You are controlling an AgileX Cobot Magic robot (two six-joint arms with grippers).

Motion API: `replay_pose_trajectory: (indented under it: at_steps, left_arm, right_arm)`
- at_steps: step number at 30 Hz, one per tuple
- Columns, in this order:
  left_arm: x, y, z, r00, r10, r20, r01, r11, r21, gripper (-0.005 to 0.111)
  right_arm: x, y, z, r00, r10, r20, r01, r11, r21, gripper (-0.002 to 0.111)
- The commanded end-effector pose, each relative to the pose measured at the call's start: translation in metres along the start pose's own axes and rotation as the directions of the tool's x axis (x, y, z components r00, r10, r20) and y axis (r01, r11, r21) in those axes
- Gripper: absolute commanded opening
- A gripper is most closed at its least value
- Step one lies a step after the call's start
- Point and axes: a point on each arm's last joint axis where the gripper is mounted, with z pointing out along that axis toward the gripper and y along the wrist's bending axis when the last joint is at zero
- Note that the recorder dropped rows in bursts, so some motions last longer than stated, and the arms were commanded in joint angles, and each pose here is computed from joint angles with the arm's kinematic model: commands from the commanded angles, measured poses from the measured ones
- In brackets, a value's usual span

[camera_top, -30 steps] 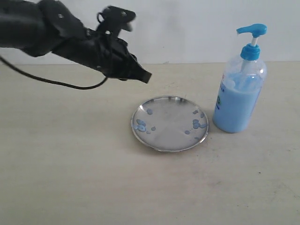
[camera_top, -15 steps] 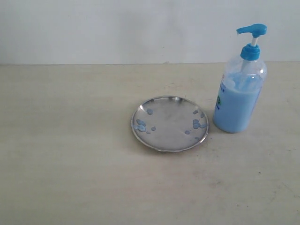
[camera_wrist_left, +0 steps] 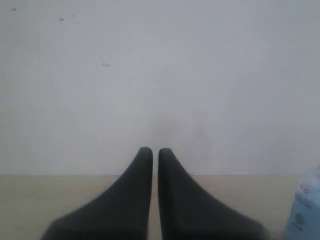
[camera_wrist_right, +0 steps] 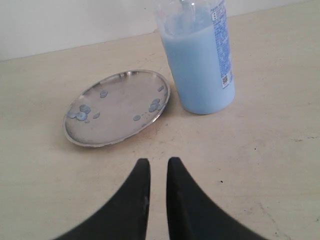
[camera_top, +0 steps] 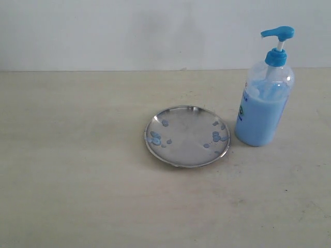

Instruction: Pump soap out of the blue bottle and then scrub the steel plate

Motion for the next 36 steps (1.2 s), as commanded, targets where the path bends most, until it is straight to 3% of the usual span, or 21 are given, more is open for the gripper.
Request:
replay_pose_trajectory:
  at_steps: [1,6,16,19,20,23,28,36]
  left_arm:
    - [0.025,0.012,-0.013,0.999,-0.022,0.032,0.026,0.992,-0.127,0.004]
    - [0.038,0.019,-0.023,0.996,-0.002,0.089,0.021,0.977,-0.214,0.004]
    - [0.032,0.026,-0.028,0.985,0.052,0.162,-0.002,0.956,-0.295,0.004]
    - [0.035,0.023,-0.025,0.972,0.209,0.102,-0.173,0.943,-0.284,0.004]
    - [0.038,0.022,-0.023,0.975,0.209,0.080,-0.182,0.948,-0.262,0.004]
    - [0.056,0.022,-0.018,0.998,0.056,-0.012,-0.058,0.973,-0.221,0.004]
    - [0.087,0.027,-0.018,0.983,0.013,-0.183,-0.056,0.971,-0.231,0.004]
    - [0.104,0.027,-0.026,0.936,-0.064,-0.346,-0.031,0.964,-0.263,0.004]
  right_arm:
    - [-0.001,0.000,0.000,1.000,-0.012,0.004,0.012,1.000,0.000,0.001]
    - [-0.001,0.000,0.000,1.000,-0.012,0.004,0.012,1.000,0.000,0.001]
    - [-0.001,0.000,0.000,1.000,-0.012,0.004,0.012,1.000,0.000,0.001]
    - [-0.001,0.000,0.000,1.000,-0.012,0.004,0.012,1.000,0.000,0.001]
    - [-0.001,0.000,0.000,1.000,-0.012,0.004,0.012,1.000,0.000,0.001]
    - [-0.001,0.000,0.000,1.000,-0.012,0.004,0.012,1.000,0.000,0.001]
    - [-0.001,0.000,0.000,1.000,-0.012,0.004,0.012,1.000,0.000,0.001]
    - [-0.001,0.000,0.000,1.000,-0.012,0.004,0.012,1.000,0.000,0.001]
